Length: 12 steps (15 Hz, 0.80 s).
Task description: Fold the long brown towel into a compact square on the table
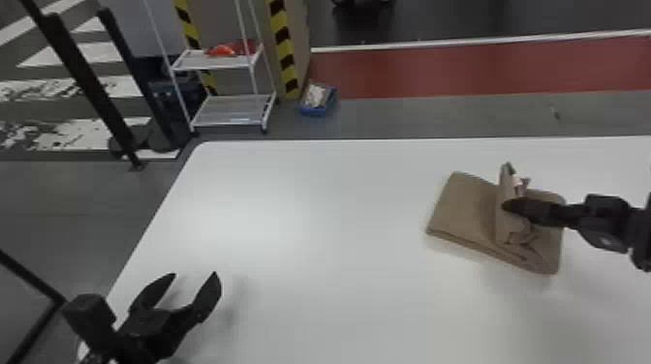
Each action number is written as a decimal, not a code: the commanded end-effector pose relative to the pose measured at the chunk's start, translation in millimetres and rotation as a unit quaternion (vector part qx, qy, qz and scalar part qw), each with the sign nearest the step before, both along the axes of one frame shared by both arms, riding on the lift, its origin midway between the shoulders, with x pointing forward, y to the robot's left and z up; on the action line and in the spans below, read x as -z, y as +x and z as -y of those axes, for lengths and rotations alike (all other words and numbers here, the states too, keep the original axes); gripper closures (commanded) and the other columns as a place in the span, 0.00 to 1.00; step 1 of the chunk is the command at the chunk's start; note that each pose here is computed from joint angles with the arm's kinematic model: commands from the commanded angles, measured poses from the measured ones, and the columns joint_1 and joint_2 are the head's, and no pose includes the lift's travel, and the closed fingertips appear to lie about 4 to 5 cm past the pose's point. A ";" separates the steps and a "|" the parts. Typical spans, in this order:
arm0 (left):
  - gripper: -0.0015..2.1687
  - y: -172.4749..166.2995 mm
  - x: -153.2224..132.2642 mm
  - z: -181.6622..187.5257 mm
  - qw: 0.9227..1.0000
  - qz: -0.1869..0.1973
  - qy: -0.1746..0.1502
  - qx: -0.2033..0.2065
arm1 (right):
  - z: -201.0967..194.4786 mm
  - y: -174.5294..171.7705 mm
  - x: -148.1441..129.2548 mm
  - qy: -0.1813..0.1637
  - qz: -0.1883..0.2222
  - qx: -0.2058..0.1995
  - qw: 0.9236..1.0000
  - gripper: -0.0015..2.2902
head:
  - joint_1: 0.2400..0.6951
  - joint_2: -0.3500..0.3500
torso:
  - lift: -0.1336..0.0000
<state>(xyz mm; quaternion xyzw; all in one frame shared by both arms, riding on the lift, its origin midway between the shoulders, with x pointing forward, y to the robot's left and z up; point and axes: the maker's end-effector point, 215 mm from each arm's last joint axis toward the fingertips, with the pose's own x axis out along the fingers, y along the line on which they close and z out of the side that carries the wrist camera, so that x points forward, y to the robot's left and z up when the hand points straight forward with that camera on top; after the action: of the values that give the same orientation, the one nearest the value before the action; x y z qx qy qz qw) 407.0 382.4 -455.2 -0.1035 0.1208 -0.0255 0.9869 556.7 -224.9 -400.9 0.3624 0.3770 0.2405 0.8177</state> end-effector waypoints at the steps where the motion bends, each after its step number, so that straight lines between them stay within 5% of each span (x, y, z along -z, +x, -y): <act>1: 0.01 0.5 1.2 -0.7 1.000 0.000 0.000 -0.001 | -4.0 0.3 0.4 -0.001 0.002 -0.003 1.000 0.31 | 1.00 0.75 | 0.08; 4: 0.01 3.0 0.8 1.2 1.000 0.001 -0.002 0.000 | -0.8 2.2 0.9 0.000 0.010 0.004 1.000 0.02 | 1.00 0.76 | 0.08; 7: 0.01 4.3 3.5 1.9 1.000 -0.001 -0.003 0.000 | 4.8 1.1 -8.0 0.020 0.028 0.015 0.999 0.02 | 1.00 0.76 | 0.08; 12: 0.01 3.3 4.8 2.2 1.000 -0.002 -0.003 0.000 | 49.7 28.8 -36.5 -0.002 0.099 0.067 0.993 0.10 | 1.00 0.72 | 0.08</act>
<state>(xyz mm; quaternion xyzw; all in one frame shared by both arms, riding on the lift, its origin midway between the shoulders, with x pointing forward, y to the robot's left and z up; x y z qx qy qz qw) 410.9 380.4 -459.5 -0.1065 0.1223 -0.0257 0.9864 574.8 -261.3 -374.4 0.3698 0.2926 0.2280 0.8518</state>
